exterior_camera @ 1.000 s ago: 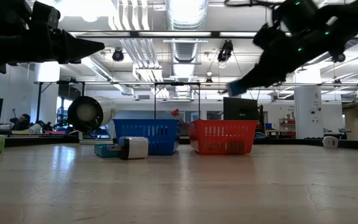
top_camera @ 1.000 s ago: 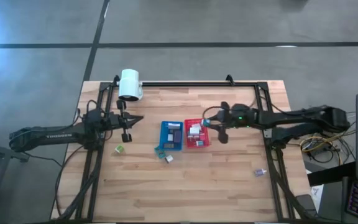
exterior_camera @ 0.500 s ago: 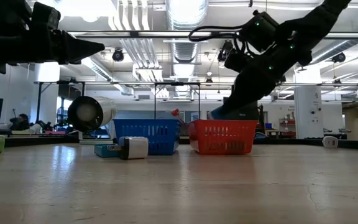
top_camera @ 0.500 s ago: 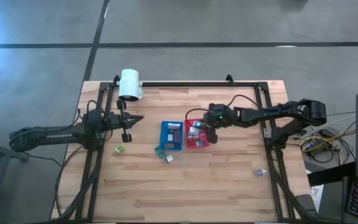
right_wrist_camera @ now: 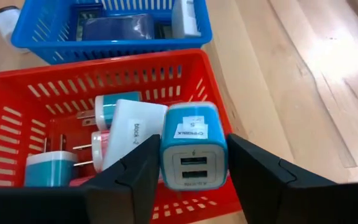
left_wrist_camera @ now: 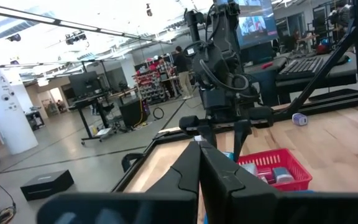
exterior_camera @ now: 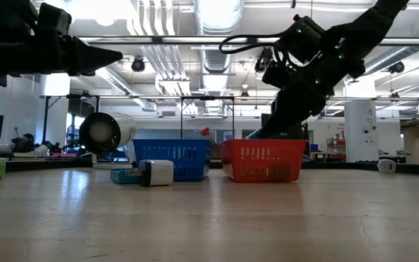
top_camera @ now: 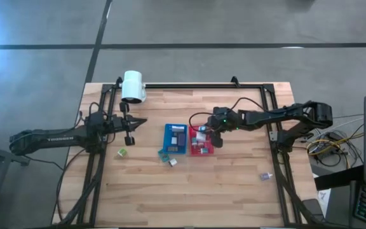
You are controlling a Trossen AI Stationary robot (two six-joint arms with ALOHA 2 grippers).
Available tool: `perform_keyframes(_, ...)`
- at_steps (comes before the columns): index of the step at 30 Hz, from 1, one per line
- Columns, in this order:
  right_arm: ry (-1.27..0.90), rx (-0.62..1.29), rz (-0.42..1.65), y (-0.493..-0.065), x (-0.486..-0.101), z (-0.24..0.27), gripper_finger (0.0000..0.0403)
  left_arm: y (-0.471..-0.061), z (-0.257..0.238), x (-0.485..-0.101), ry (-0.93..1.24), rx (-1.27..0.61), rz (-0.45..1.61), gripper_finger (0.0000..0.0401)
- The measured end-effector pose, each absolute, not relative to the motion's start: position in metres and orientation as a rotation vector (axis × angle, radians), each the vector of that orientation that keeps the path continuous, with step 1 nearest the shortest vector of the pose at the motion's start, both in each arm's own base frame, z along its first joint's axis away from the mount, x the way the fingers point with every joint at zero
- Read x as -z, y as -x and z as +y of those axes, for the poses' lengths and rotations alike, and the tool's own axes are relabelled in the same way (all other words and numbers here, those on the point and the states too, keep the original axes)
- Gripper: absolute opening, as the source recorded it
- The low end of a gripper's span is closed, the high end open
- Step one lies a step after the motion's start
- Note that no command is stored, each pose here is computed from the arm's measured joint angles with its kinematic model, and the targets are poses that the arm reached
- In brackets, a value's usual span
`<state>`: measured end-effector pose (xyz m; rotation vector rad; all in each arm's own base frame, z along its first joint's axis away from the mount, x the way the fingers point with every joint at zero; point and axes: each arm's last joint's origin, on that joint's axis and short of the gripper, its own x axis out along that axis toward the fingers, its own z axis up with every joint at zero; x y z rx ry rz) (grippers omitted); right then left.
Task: Pick & Place Office items
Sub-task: Put the light blue adaptor charger into the red bin, then put the black white adaptor into the red bin
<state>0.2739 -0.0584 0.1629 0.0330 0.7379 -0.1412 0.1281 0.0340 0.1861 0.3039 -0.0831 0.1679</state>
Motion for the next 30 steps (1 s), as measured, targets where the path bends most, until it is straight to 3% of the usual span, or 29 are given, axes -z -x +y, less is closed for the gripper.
perform_keyframes(11,-0.026,0.148,0.701,-0.273,-0.171,-0.058,0.0208,-0.128,0.034,-0.186,-0.277,-0.166,-0.085,0.0011)
perform_keyframes(20,0.051,0.292,0.624,-0.241,-0.222,-0.051,0.0205,-0.128,0.034,-0.186,-0.276,-0.166,-0.084,0.0011)
perform_keyframes(25,-0.094,0.465,0.745,-0.208,-0.256,-0.052,0.0205,-0.128,0.034,-0.185,-0.275,-0.164,-0.078,0.001)
perform_keyframes(30,-0.193,0.56,0.942,-0.182,-0.265,-0.057,0.0205,-0.128,0.034,-0.185,-0.275,-0.163,-0.079,0.001)
